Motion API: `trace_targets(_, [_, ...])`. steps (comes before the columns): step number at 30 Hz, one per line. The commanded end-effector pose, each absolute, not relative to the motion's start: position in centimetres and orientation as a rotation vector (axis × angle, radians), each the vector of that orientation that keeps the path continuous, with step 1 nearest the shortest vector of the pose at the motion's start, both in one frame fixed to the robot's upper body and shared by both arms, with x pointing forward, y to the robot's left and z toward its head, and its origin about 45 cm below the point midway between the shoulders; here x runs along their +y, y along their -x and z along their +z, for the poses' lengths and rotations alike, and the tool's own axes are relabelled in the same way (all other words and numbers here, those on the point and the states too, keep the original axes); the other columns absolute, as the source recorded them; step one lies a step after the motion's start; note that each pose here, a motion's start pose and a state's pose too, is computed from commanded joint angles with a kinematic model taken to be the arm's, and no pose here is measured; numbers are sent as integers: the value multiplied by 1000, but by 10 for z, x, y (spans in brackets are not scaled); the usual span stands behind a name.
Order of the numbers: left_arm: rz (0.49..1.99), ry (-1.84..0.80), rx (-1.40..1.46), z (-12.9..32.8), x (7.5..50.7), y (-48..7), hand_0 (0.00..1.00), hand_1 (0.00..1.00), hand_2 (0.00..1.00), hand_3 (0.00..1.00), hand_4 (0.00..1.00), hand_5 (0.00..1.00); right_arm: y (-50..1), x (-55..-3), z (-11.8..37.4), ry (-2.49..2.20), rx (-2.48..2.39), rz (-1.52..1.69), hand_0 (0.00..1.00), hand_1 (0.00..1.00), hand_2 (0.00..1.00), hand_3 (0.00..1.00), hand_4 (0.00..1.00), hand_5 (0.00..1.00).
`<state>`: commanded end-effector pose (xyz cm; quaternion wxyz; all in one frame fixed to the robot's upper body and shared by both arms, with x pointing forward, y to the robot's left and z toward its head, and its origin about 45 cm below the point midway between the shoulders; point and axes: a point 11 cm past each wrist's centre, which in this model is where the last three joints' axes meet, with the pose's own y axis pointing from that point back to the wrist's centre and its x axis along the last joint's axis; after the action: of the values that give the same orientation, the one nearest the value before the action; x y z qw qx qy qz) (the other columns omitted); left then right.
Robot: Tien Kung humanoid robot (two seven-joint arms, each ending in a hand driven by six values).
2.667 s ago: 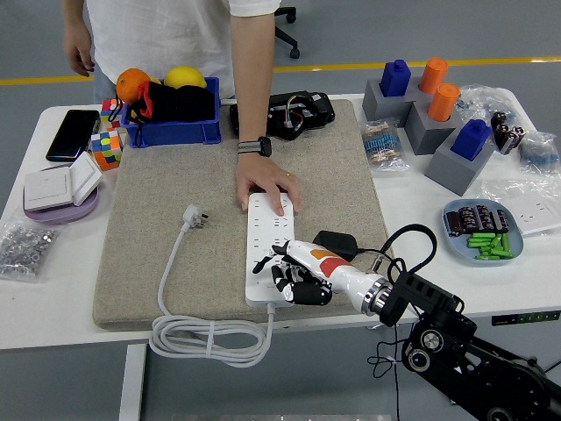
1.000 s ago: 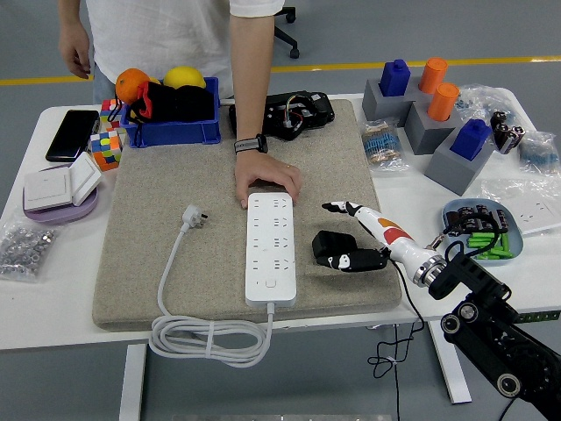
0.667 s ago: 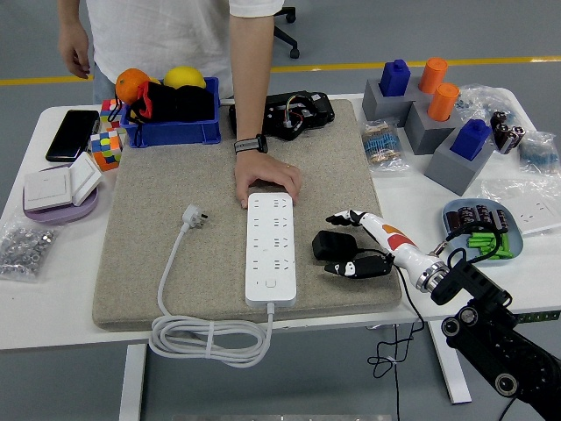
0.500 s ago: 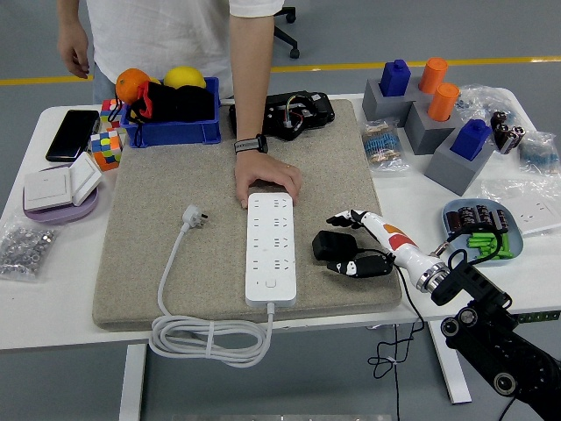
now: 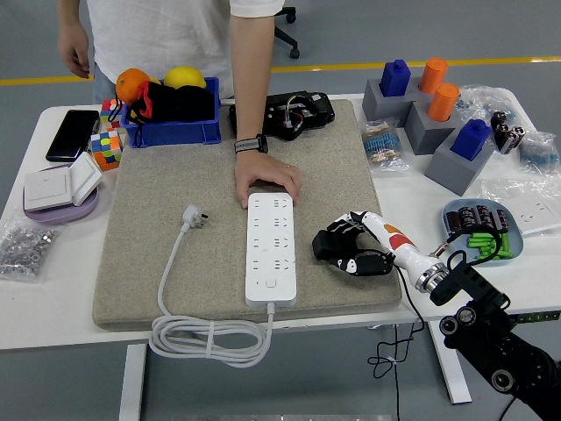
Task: Press the white button,pick up the black plug,place it near the board,insert it into the board
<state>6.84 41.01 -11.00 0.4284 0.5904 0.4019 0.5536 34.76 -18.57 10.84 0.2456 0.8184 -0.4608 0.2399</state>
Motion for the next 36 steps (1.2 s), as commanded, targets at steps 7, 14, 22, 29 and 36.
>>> trace_targets(7, [1383,-1472,1003,-110,410,-69,472,496,500,585,566,273,-345,-183,107,-2244,-1235,660,464,467,484,583,765,2])
trace_targets(14, [1383,-1470,1004,-110,409,-69,472,496,500,585,566,273,-342,-182,109,-2255,-1231,671,444,318,393,527,689,2])
trace_targets(22, [1384,-1471,1002,-110,410,-70,472,497,500,586,566,273,-344,-173,139,-2307,-1290,764,381,285,382,518,658,2])
trace_targets(29, [1383,-1471,1003,-110,409,-69,473,498,500,586,566,274,-339,-153,172,-2385,-1301,880,362,280,378,519,656,2])
trace_targets(36, [1382,-1471,1003,-110,409,-69,472,498,500,586,566,272,-326,-128,191,-2427,-1237,1009,356,276,376,522,656,2])
